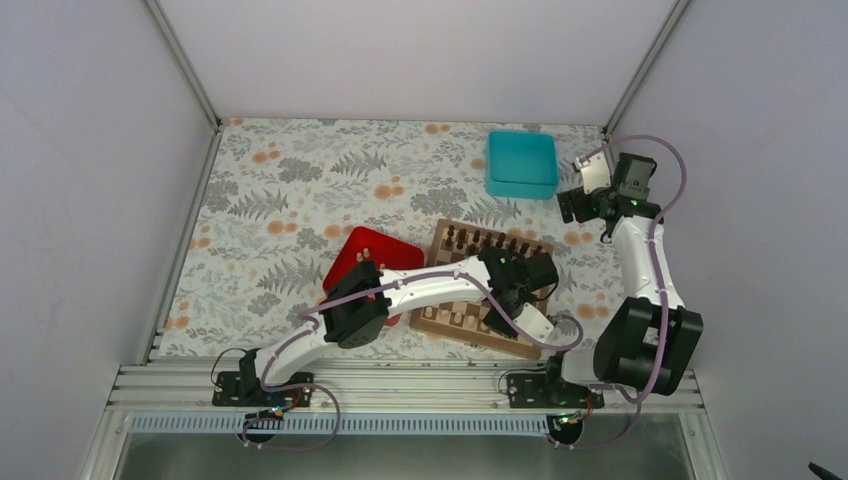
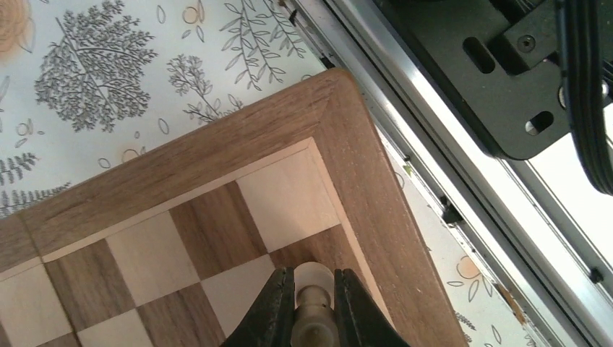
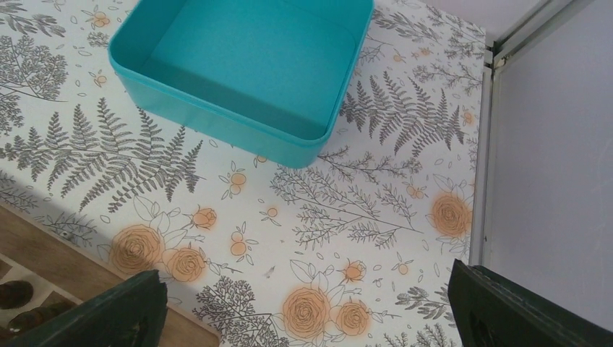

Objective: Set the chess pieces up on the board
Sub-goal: Place the chess piece on the chessboard, then adjust the chess piece on the chessboard.

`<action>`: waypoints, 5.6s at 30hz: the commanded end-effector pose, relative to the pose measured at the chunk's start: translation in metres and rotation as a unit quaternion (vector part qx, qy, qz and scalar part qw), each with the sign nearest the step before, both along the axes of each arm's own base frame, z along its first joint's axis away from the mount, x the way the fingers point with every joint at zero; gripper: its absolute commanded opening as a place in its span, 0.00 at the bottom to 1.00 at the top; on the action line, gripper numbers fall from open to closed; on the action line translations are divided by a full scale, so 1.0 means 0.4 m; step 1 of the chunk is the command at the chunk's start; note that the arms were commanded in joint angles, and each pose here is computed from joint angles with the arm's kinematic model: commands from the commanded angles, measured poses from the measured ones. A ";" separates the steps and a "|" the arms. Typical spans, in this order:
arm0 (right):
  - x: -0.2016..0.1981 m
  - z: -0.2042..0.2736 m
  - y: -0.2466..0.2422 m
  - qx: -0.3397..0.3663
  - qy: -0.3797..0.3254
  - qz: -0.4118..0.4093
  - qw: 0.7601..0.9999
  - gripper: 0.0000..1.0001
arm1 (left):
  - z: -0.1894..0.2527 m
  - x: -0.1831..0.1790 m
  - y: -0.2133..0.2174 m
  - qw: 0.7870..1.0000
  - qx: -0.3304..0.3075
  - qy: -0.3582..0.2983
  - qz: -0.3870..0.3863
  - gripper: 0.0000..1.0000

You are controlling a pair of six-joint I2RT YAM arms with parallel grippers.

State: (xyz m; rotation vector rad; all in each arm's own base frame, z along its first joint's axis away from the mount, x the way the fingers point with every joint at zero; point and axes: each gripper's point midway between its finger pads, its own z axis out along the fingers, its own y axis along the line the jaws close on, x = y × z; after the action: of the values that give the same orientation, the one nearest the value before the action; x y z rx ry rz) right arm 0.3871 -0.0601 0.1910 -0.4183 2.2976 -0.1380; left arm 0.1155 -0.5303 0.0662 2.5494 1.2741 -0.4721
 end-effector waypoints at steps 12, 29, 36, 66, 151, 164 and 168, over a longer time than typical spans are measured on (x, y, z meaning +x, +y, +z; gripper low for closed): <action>-0.005 0.021 0.017 0.011 -0.010 0.021 1.000 1.00 | 0.071 0.004 -0.050 0.999 -0.038 -0.004 -0.005 0.10; -0.006 0.015 0.020 0.013 -0.007 0.025 1.000 1.00 | 0.025 -0.021 -0.061 1.000 -0.018 0.007 -0.021 0.10; -0.006 0.012 0.022 0.015 -0.005 0.026 1.000 1.00 | 0.018 -0.030 -0.063 1.000 -0.017 0.011 -0.025 0.10; -0.005 0.009 0.023 0.014 -0.005 0.029 0.999 1.00 | 0.001 -0.045 -0.084 0.999 -0.020 0.012 -0.032 0.11; -0.013 -0.005 0.036 0.017 0.009 0.046 0.999 1.00 | 0.121 0.066 0.007 0.998 0.006 -0.050 0.025 0.32; -0.180 -0.013 0.052 -0.124 0.074 0.224 0.964 0.96 | 0.347 0.420 0.272 0.966 -0.027 -0.148 0.210 0.53; -0.302 -0.041 0.125 -0.115 0.125 0.352 0.920 0.97 | 0.420 0.542 0.405 0.943 -0.044 -0.169 0.284 0.71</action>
State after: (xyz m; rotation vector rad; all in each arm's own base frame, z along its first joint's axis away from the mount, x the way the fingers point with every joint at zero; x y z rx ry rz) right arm 0.3202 -0.0399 0.1834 -1.0126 2.2978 -0.1585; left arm 0.2955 -0.4063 0.2001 2.1092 1.6403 -0.0508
